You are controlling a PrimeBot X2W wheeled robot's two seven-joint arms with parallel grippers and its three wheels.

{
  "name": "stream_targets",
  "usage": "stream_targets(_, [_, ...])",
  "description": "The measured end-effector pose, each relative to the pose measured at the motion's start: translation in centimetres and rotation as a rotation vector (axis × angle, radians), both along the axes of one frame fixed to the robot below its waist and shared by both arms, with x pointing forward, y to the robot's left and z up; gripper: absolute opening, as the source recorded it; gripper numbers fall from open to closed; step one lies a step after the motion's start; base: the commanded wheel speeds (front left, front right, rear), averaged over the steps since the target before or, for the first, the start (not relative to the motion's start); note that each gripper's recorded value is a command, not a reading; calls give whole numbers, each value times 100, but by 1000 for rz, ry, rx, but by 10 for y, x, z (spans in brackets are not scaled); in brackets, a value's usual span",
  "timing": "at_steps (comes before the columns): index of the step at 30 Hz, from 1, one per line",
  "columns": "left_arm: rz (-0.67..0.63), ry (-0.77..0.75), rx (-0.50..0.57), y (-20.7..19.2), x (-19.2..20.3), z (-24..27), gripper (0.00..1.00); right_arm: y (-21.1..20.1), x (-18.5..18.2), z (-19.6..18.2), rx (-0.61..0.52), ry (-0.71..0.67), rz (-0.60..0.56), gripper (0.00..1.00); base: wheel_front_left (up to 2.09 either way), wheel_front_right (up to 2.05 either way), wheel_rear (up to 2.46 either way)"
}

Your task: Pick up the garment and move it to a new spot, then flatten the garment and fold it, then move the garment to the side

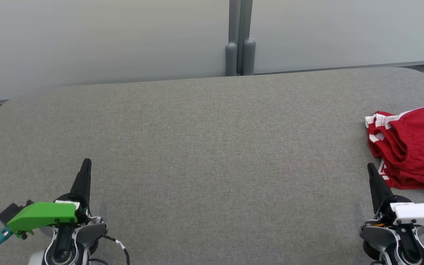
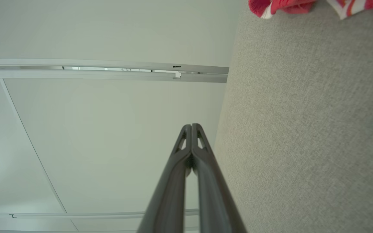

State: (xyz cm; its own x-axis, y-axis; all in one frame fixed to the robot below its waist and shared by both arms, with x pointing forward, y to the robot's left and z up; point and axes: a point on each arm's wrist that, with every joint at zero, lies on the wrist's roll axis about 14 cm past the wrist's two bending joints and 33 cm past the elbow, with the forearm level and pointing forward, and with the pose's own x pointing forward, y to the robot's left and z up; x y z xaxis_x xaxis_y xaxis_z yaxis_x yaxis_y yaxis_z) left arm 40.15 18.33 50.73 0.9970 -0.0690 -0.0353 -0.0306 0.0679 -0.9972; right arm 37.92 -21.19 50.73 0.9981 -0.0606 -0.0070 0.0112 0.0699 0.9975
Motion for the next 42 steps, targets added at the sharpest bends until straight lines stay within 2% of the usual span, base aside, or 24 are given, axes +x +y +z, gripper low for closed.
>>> stream_targets(12, [1, -25, -73, 0, 3, 5, 0, -4, 0, 1, 72, -10, -11, 0, 0, 0, 0])
stream_targets(42, [2, -27, -74, 0, 4, 6, 0, -4, 0, 1, 73, -10, -11, 0, 0, 0, 0])
